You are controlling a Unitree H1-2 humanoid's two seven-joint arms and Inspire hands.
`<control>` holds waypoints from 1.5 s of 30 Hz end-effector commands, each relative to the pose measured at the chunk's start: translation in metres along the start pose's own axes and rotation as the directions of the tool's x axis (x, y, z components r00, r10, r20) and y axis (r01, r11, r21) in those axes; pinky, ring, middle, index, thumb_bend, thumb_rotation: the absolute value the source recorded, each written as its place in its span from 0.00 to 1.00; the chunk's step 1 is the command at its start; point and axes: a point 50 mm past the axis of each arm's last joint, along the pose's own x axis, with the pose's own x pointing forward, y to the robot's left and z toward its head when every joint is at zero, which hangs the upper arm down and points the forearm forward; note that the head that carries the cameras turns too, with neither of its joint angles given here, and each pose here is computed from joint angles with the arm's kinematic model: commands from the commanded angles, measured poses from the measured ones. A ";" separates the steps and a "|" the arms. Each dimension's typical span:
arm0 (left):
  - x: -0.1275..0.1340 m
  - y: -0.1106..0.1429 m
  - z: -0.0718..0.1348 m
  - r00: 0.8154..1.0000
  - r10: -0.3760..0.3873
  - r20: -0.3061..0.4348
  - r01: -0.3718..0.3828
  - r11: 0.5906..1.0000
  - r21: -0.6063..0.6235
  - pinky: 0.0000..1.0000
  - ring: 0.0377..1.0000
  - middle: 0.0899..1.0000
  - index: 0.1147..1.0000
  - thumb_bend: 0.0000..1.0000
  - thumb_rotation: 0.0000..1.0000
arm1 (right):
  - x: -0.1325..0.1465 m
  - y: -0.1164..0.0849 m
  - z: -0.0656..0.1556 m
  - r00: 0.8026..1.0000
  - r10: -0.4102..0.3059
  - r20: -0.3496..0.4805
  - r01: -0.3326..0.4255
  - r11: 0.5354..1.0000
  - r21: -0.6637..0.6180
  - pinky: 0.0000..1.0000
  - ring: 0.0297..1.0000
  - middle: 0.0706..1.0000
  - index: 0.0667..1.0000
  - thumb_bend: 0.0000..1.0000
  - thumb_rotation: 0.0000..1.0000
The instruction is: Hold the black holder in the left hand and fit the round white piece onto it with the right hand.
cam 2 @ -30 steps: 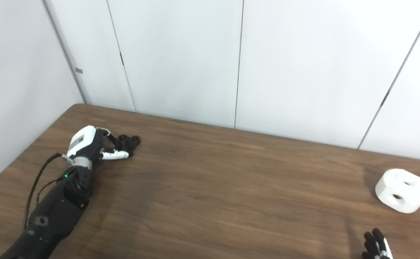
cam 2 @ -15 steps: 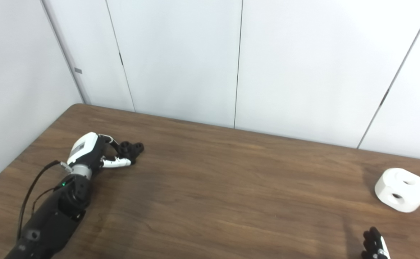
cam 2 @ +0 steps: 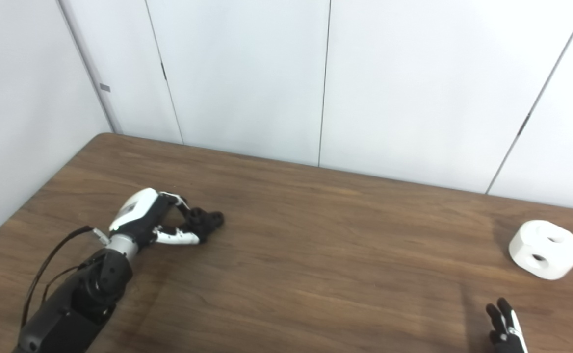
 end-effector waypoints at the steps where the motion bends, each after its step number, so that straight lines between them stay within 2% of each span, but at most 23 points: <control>1: -0.006 -0.006 0.013 0.997 -0.053 0.057 0.054 0.998 -0.009 0.89 0.92 0.79 0.42 0.51 0.05 | -0.002 0.002 0.003 1.000 -0.006 0.000 0.006 1.000 -0.004 1.00 1.00 0.97 1.00 0.51 1.00; 7: -0.026 -0.020 0.034 0.979 -0.124 0.165 0.129 0.991 -0.021 0.94 0.92 0.80 0.42 0.51 0.05 | -0.002 0.005 0.005 1.000 -0.015 0.003 0.015 1.000 -0.019 1.00 1.00 0.97 1.00 0.46 1.00; 13: -0.042 -0.034 0.051 0.960 -0.168 0.224 0.169 0.985 0.016 0.92 0.93 0.80 0.42 0.52 0.05 | -0.003 0.007 0.004 1.000 -0.010 0.015 0.010 1.000 -0.026 1.00 1.00 0.98 1.00 0.42 1.00; 16: -0.050 -0.039 0.058 0.949 -0.199 0.246 0.193 0.980 0.052 0.95 0.93 0.81 0.42 0.52 0.05 | -0.003 0.008 0.003 1.000 -0.015 0.010 0.015 0.999 -0.037 1.00 1.00 0.97 1.00 0.45 1.00; 22: -0.064 -0.045 0.073 0.900 -0.284 0.331 0.250 0.958 0.141 0.96 0.93 0.80 0.42 0.52 0.05 | -0.003 0.013 0.003 1.000 -0.010 0.008 0.010 1.000 -0.017 1.00 1.00 0.96 1.00 0.47 1.00; 30: -0.078 -0.063 0.090 0.826 -0.356 0.437 0.263 0.929 0.259 0.91 0.89 0.77 0.42 0.52 0.05 | -0.002 0.023 0.005 1.000 -0.019 -0.001 0.019 0.999 -0.029 1.00 1.00 0.96 1.00 0.53 1.00; 34: -0.084 -0.081 0.094 0.811 -0.370 0.453 0.274 0.924 0.266 0.90 0.88 0.76 0.42 0.52 0.05 | -0.003 0.026 0.006 1.000 -0.020 0.000 0.020 0.999 -0.026 1.00 1.00 0.96 1.00 0.58 1.00; 39: -0.092 -0.101 0.099 0.787 -0.391 0.477 0.296 0.918 0.265 0.91 0.88 0.77 0.42 0.52 0.06 | -0.003 0.029 0.010 1.000 -0.017 -0.004 0.017 0.999 -0.032 1.00 1.00 0.97 1.00 0.56 1.00; 45: -0.101 -0.117 0.105 0.769 -0.354 0.532 0.288 0.935 0.206 0.90 0.86 0.75 0.42 0.52 0.05 | -0.004 0.030 0.014 1.000 -0.016 -0.001 0.016 0.999 -0.033 1.00 1.00 0.98 1.00 0.56 1.00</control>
